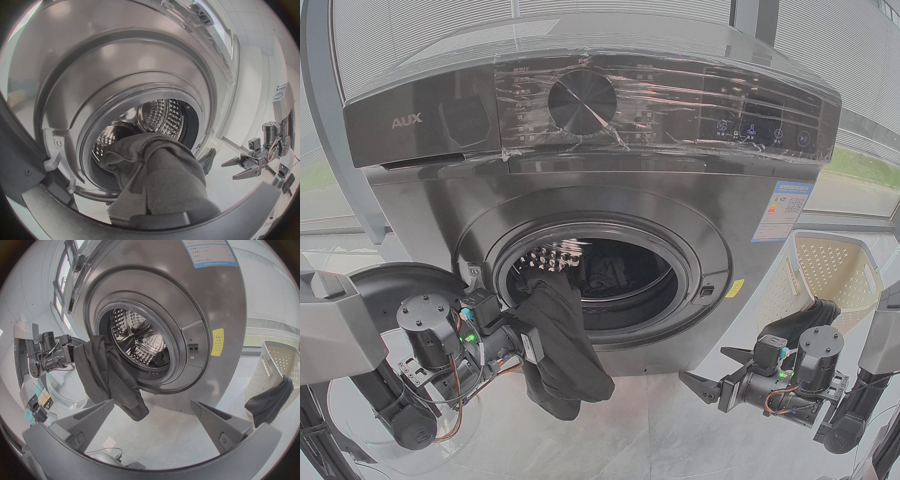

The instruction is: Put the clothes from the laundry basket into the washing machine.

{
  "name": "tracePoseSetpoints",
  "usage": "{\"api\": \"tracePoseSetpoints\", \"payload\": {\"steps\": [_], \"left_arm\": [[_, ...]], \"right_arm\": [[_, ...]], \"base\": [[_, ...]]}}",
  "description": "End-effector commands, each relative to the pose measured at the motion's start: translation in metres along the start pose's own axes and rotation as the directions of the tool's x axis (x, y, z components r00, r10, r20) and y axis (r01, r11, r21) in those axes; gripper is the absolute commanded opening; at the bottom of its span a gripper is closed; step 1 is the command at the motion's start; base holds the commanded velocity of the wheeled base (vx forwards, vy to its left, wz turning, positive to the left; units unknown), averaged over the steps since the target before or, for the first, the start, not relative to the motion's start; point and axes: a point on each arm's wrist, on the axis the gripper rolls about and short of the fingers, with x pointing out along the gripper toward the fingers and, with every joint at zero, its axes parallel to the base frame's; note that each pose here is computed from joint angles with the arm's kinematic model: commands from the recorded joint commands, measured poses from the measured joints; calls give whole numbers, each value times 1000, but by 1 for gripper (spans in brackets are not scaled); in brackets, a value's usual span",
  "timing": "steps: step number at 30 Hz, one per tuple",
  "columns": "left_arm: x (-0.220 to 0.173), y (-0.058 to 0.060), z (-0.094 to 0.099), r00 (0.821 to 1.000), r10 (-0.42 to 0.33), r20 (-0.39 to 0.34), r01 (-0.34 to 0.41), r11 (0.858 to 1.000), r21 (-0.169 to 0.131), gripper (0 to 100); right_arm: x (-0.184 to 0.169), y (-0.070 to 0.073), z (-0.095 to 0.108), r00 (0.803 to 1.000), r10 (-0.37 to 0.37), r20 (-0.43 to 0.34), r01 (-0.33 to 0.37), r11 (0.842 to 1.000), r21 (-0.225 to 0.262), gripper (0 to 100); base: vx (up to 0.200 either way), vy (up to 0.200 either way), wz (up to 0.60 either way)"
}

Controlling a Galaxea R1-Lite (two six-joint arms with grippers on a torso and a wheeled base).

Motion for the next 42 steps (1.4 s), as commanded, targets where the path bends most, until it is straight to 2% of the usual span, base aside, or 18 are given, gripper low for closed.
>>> {"api": "tracePoseSetpoints", "payload": {"steps": [1, 5, 8, 9, 10, 12, 13, 14, 15, 17, 18, 22, 29, 30, 37, 41, 42], "left_arm": [[0, 0, 0, 1000, 0, 3, 0, 1000, -2, 0], [-1, -1, 0, 1000, -5, 4, 5, 1000, -2, 0], [-2, -10, 1, 1000, -31, 5, 31, 1000, 4, 0], [0, -19, 2, 999, -35, 18, 35, 999, 8, 0], [0, -19, 2, 999, -35, 18, 35, 999, 8, 0], [9, -29, 1, 999, -42, 27, 42, 999, 3, 0], [9, -29, 1, 999, -42, 27, 42, 999, 3, 0], [16, -34, -10, 998, -64, -1, 64, 998, 12, 0], [18, -35, -13, 998, -70, -8, 70, 997, 15, 0], [24, -36, -17, 997, -75, -15, 75, 997, 14, 0], [34, -37, -25, 997, -76, -25, 76, 997, 6, 0], [64, -37, -44, 997, -68, -25, 68, 998, 2, 0], [98, -39, -49, 997, -68, 43, 69, 998, -7, 0], [110, -38, -50, 996, -58, 68, 59, 998, -11, 0], [132, -29, -63, 997, -5, 75, 5, 1000, -2, 0], [144, -24, -61, 996, 21, 82, -20, 1000, -2, 0], [152, -19, -56, 995, 42, 87, -42, 999, -2, 0]], "right_arm": [[-1, 0, 0, 1000, 2, -2, -2, 1000, 0, 100], [-1, 1, -1, 1000, 5, -7, -5, 1000, -1, 100], [-4, 4, 0, 1000, 18, 0, -18, 1000, -5, 100], [-8, 7, 3, 999, 31, 9, -31, 999, -9, 100], [-8, 7, 3, 999, 31, 9, -31, 999, -9, 100], [-10, 8, 5, 999, 38, 20, -38, 999, -12, 100], [-10, 8, 5, 999, 38, 20, -38, 999, -12, 100], [-10, 9, 5, 999, 43, 23, -43, 999, -18, 100], [-11, 10, 5, 999, 46, 22, -45, 999, -19, 100], [-11, 12, 5, 998, 56, 24, -55, 998, -23, 100], [-12, 16, 6, 997, 71, 27, -71, 997, -28, 100], [-13, 20, 6, 996, 86, 27, -85, 996, -33, 100], [-16, 20, 5, 996, 86, 24, -85, 996, -32, 100], [-17, 19, 5, 996, 85, 21, -84, 996, -32, 100], [-17, 23, 2, 995, 100, 8, -100, 994, -39, 100], [-18, 25, 1, 994, 107, 3, -106, 993, -41, 100], [-19, 26, 0, 994, 111, -4, -111, 993, -42, 100]], "base": [[0, 0, 0], [0, 0, 0], [0, 0, 0], [0, 0, 0], [0, 0, 0], [0, 0, 0], [0, 0, 0], [0, 0, 0], [0, 0, 0], [0, 0, 0], [0, 0, 0], [0, 0, 0], [0, 0, 0], [0, 0, 0], [0, 0, 0], [0, 0, 0], [0, 0, 0]]}}
